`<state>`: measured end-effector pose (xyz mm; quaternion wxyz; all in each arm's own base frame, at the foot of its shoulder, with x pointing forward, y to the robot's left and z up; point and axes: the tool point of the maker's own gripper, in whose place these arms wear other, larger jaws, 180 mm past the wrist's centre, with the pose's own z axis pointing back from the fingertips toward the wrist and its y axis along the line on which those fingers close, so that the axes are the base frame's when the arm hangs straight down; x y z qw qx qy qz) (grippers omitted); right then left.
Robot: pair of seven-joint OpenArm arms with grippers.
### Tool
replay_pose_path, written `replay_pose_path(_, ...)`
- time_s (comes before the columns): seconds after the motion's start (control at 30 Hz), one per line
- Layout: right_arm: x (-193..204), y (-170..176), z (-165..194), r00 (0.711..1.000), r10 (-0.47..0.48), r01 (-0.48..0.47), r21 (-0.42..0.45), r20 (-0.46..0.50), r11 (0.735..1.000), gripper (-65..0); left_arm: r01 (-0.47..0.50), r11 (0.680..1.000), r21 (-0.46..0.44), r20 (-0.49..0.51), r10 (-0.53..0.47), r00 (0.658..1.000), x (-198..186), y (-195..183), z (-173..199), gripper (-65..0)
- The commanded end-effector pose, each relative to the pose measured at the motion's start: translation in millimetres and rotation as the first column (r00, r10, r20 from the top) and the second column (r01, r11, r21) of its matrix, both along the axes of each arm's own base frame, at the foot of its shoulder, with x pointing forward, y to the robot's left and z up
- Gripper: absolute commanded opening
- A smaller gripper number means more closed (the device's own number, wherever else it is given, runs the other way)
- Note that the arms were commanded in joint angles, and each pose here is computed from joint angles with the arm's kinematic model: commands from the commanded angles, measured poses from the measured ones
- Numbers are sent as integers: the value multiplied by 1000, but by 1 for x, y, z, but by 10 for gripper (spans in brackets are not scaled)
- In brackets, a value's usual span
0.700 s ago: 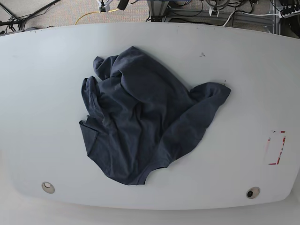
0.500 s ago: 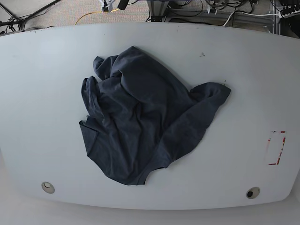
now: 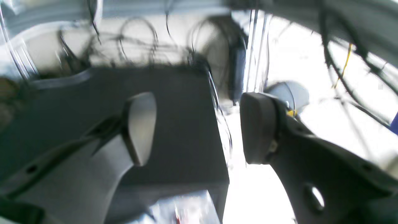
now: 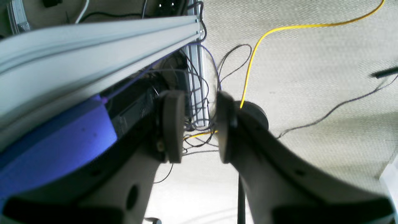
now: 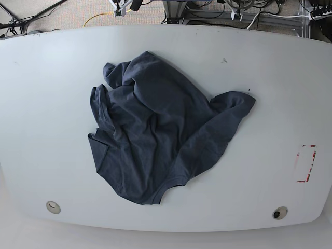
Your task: Fold the T-shirt properly
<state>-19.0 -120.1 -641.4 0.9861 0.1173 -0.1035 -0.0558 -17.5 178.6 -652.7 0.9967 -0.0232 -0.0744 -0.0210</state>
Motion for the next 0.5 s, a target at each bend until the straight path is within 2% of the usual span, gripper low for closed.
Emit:
replay_pose_path(0.0, -1, -2, 4, 1000, -2, 2, -8, 21, 1000, -477, 10, 1000, 9, 61, -10, 998, 11, 4, 6, -262)
replay_pose_path(0.47, -21, -13, 39, 994, 25, -17, -72, 111, 997, -477, 68, 997, 24, 211, -71, 975, 7, 2, 48, -262)
